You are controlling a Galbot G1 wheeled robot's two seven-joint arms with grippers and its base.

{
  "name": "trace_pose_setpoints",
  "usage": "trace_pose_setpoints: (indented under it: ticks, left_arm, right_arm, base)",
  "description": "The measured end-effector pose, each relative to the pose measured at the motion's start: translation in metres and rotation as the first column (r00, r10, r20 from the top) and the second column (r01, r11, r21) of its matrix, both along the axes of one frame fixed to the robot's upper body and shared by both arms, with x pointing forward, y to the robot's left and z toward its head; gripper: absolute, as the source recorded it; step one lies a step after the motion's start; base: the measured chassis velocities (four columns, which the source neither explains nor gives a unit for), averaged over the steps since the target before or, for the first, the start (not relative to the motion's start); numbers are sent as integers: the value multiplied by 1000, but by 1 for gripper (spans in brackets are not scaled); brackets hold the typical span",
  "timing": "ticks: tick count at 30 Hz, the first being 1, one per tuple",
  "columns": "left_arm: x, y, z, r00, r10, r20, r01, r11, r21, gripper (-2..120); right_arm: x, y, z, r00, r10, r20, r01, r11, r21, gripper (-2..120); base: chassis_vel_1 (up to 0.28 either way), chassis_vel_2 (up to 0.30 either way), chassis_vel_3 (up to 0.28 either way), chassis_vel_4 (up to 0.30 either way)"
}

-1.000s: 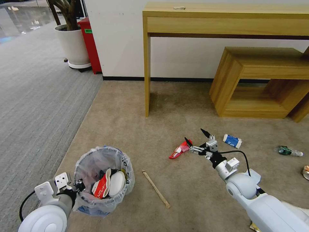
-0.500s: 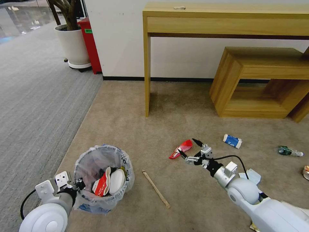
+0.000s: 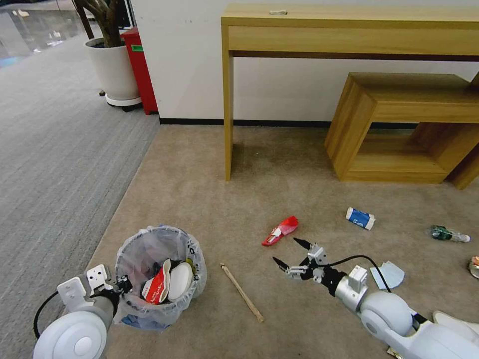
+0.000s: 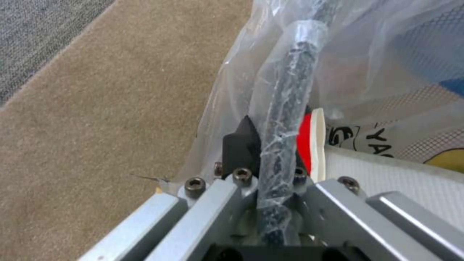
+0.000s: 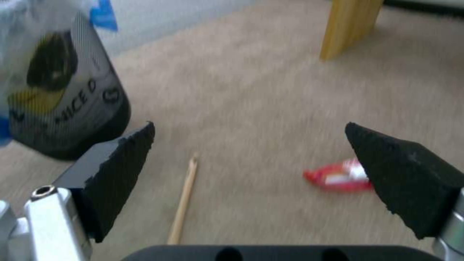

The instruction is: Pick up the trash bin and place the garbage on the floor into it.

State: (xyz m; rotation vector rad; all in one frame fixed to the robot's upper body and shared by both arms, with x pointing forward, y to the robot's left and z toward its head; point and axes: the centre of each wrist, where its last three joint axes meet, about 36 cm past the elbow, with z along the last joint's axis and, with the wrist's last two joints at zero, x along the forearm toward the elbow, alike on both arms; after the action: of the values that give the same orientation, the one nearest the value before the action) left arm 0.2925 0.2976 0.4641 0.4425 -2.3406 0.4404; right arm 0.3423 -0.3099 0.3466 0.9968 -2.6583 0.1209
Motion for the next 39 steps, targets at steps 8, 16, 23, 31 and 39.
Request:
trace_pose_setpoints:
  ticks: [8,16,23,31,39]
  left_arm:
    - [4,3,-6,1000,10,-9,-10,1000,3,0]
    - [7,5,-10,1000,17,-15,-17,1000,3,0]
    - [6,3,-12,1000,16,-16,-16,1000,-5,0]
    - [6,3,-11,1000,21,-12,-21,1000,-7,0]
    - [8,1,-13,1000,28,-10,-28,999,-19,0]
  right_arm:
    - [-25,7,-8,994,-45,-95,38,997,-71,95]
    - [-42,19,-20,986,-81,-145,64,991,-122,97]
    - [-52,26,-39,980,-86,-182,61,989,-135,97]
    - [-54,34,-60,975,-85,-205,55,988,-146,97]
    - [-45,44,-80,976,-80,-205,51,988,-147,97]
  base:
    - [0,0,0,0]
    - [0,0,0,0]
    - [0,0,0,0]
    - [0,0,0,0]
    - [0,0,0,0]
